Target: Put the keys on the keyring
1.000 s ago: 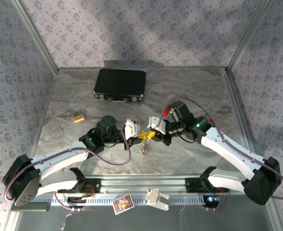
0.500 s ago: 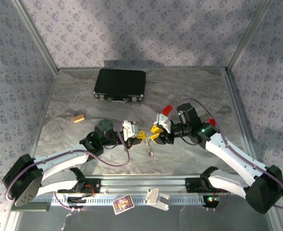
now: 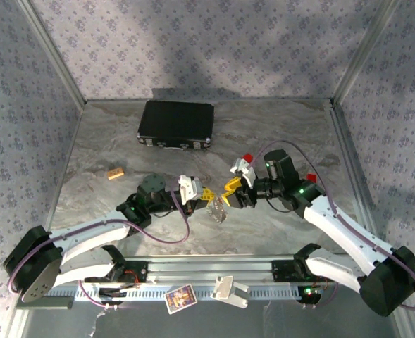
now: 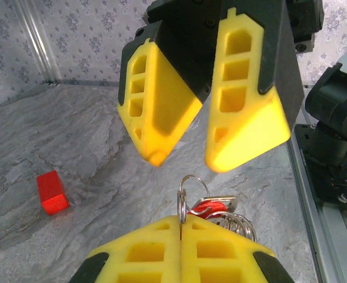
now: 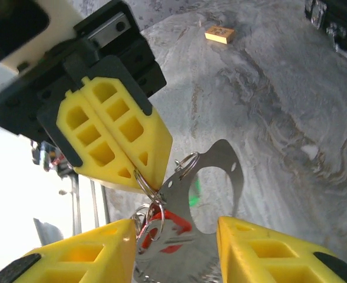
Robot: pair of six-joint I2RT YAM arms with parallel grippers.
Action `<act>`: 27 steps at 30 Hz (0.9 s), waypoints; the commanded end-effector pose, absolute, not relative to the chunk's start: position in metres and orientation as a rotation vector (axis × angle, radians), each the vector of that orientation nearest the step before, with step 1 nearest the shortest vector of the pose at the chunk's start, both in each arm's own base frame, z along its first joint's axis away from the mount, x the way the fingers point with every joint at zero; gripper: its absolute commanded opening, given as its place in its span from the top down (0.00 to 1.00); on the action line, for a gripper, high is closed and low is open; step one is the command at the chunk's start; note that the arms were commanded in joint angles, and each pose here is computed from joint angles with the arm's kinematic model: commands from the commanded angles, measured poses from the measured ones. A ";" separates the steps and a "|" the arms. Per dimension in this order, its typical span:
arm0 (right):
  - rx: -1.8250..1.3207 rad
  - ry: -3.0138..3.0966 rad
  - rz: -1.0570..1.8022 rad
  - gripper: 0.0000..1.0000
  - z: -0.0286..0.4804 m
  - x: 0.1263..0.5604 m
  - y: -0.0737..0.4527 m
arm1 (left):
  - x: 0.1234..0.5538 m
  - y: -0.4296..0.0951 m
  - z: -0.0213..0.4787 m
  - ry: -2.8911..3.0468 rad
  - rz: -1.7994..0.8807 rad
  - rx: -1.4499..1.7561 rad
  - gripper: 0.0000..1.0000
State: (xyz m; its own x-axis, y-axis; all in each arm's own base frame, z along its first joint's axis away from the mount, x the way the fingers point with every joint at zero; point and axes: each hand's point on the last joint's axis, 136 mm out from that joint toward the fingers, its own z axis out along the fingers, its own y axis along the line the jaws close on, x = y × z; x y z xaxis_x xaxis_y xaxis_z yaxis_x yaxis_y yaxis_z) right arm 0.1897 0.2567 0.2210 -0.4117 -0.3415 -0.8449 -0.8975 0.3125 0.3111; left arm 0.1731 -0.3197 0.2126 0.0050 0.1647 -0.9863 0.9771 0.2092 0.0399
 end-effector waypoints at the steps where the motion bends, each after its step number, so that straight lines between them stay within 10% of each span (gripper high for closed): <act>1: -0.869 2.056 1.183 0.60 0.237 0.192 0.256 | 0.172 -0.320 0.235 1.306 -0.935 1.157 1.00; 27: -0.843 2.140 1.359 0.90 0.234 0.182 0.271 | 0.171 -0.321 0.241 1.283 -0.945 1.152 1.00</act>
